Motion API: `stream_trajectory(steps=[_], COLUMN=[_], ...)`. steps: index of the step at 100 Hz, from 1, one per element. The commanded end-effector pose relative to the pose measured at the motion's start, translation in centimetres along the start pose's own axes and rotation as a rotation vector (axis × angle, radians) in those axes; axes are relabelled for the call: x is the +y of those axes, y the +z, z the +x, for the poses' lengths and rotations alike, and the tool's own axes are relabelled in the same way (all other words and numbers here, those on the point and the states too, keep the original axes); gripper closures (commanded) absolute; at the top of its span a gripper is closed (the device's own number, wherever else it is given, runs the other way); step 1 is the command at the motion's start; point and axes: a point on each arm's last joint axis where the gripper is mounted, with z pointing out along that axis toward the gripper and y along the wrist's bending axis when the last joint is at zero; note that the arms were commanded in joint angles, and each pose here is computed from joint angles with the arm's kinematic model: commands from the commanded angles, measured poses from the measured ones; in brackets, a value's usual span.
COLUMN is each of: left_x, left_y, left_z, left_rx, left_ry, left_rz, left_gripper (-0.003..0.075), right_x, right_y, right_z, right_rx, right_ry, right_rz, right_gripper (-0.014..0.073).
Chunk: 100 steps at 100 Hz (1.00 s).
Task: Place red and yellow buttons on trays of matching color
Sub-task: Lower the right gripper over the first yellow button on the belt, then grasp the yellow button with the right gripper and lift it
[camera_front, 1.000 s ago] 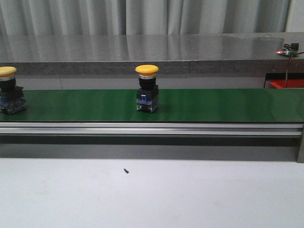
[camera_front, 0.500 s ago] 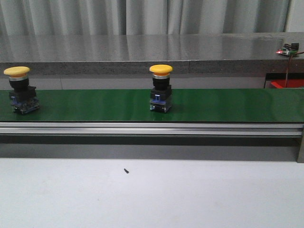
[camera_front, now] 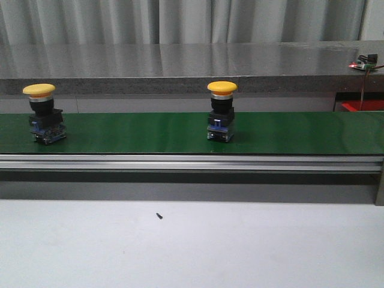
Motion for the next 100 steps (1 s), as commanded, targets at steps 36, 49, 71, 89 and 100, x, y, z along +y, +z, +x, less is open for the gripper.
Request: stream_trajectory(steps=[36, 49, 71, 89, 100], left_x=[-0.1, -0.1, -0.1, -0.1, -0.1], left_y=[-0.4, -0.4, -0.4, -0.4, -0.4], left_z=[-1.2, -1.2, -1.2, -1.2, -1.2], left_rx=[-0.075, -0.075, -0.075, -0.075, -0.075], left_ry=[-0.001, -0.001, -0.001, -0.001, -0.001], left_rz=[0.008, 0.008, 0.008, 0.008, 0.008], left_gripper=[0.0740, 0.0740, 0.0740, 0.0740, 0.0740], right_x=[4.9, 5.7, 7.1, 7.5, 7.6], right_y=[1.2, 1.4, 3.0, 5.1, 6.5], right_z=[-6.0, -7.6, -9.1, -9.7, -9.8], right_rx=[-0.002, -0.005, 0.031, 0.111, 0.159], right_ry=[0.096, 0.215, 0.332, 0.331, 0.329], right_rz=[-0.099, -0.067, -0.078, -0.045, -0.025], right_gripper=[-0.0052, -0.0052, -0.0052, -0.0052, -0.0052])
